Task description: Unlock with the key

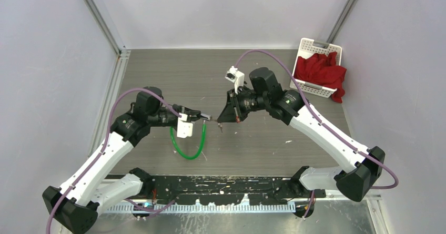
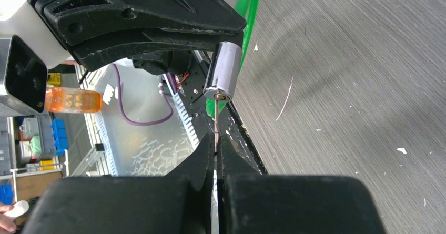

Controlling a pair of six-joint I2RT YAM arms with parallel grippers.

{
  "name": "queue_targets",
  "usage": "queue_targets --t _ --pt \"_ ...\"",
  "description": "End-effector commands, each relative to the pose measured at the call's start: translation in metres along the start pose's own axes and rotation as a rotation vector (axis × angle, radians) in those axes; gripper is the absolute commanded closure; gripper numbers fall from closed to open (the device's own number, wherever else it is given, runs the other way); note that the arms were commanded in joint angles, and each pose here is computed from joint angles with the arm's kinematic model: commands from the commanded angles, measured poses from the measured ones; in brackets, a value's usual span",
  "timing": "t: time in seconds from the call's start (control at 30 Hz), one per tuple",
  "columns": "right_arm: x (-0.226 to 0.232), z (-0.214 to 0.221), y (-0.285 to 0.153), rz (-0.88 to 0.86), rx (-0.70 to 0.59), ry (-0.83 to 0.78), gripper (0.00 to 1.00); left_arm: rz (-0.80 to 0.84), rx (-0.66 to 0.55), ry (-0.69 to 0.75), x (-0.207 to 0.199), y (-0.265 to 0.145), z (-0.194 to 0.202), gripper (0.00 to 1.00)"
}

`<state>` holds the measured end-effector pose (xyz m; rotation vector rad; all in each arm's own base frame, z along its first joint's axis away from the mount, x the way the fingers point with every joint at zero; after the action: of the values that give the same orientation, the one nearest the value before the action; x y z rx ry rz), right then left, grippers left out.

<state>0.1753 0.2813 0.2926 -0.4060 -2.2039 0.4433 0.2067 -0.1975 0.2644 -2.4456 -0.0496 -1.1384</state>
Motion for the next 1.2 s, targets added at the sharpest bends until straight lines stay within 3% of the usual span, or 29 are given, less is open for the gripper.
queue_targets --t 0.0,1.17 --pt "0.006 -0.007 0.0 -0.012 -0.025 -0.015 0.99 -0.075 -0.062 0.088 0.023 -0.008 -0.021 1.0" --pt "0.02 -0.018 -0.011 -0.024 -0.058 -0.018 0.99 -0.07 -0.075 0.097 0.021 -0.009 -0.024 1.0"
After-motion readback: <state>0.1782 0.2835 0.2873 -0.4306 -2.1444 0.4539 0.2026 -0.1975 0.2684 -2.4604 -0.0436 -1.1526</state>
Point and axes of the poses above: each gripper's point midway between its finger pads, its own y axis out along the fingers, its own x axis along the line the jaws close on, z = x × y, the point moved 3 cm from there along -y, back along the fingers, and after that the axes turned 7 degrees about y, right-handed, at the moved point
